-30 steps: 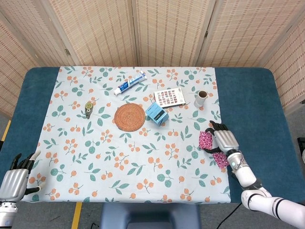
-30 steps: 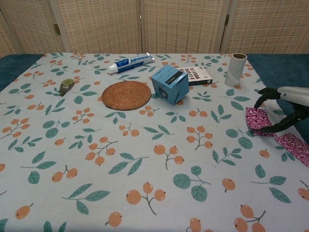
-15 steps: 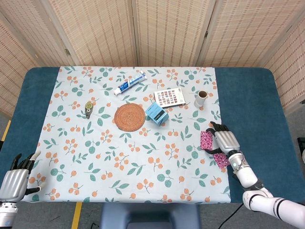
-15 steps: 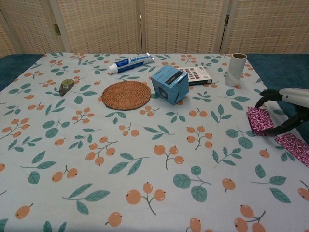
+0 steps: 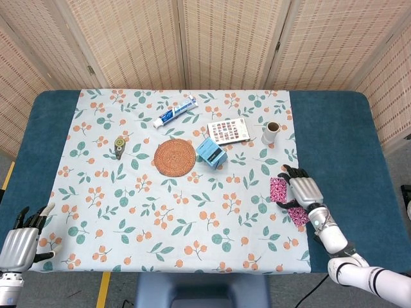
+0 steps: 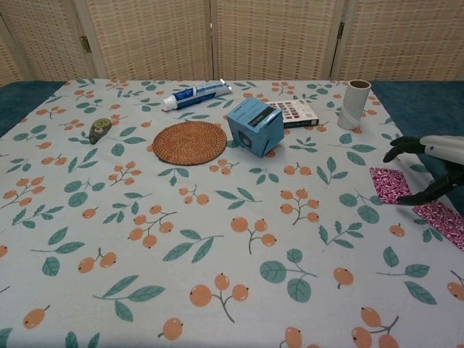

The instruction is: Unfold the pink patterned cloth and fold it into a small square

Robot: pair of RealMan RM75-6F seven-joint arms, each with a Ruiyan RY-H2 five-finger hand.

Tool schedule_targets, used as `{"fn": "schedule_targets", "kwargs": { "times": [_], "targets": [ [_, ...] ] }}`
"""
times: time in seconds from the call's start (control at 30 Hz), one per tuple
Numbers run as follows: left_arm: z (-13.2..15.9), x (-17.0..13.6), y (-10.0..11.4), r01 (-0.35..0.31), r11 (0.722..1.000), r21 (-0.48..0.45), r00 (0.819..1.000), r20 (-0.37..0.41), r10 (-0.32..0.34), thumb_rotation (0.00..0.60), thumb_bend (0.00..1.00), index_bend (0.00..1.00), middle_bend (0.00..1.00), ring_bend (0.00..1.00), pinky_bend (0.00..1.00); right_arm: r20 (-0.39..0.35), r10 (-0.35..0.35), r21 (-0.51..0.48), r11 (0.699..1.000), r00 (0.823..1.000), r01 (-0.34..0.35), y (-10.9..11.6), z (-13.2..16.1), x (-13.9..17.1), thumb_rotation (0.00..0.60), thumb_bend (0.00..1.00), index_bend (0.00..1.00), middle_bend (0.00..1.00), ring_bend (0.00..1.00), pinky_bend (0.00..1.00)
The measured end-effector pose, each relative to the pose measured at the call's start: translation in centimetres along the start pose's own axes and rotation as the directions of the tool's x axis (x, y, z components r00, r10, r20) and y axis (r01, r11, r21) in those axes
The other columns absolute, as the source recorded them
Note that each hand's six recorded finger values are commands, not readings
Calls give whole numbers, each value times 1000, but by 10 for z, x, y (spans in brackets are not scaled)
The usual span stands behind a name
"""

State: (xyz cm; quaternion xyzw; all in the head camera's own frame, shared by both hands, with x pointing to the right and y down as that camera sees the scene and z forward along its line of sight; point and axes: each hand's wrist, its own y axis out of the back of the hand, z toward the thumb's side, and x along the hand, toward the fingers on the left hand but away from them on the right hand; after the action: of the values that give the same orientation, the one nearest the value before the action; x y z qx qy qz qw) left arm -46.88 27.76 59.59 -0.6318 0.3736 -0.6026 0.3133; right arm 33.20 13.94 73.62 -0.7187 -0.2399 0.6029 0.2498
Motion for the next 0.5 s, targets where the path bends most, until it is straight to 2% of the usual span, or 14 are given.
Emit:
{"fn": "schedule_targets", "kwargs": {
  "times": [0.23,0.5],
  "targets": [
    [0,-1,0,0,1000,-2,1000,-2,0,600,190,102,181,271,0,-44,-17,45,999,999,19,3,-3,24,435,262,170,25,0,0],
    [5,1,4,-7,1000,-1,1000,14,7,600,190,102,185,273,0,-88,13,142,990,996,0,-8,-18,69,433,262,170,28,0,0]
  ]
}}
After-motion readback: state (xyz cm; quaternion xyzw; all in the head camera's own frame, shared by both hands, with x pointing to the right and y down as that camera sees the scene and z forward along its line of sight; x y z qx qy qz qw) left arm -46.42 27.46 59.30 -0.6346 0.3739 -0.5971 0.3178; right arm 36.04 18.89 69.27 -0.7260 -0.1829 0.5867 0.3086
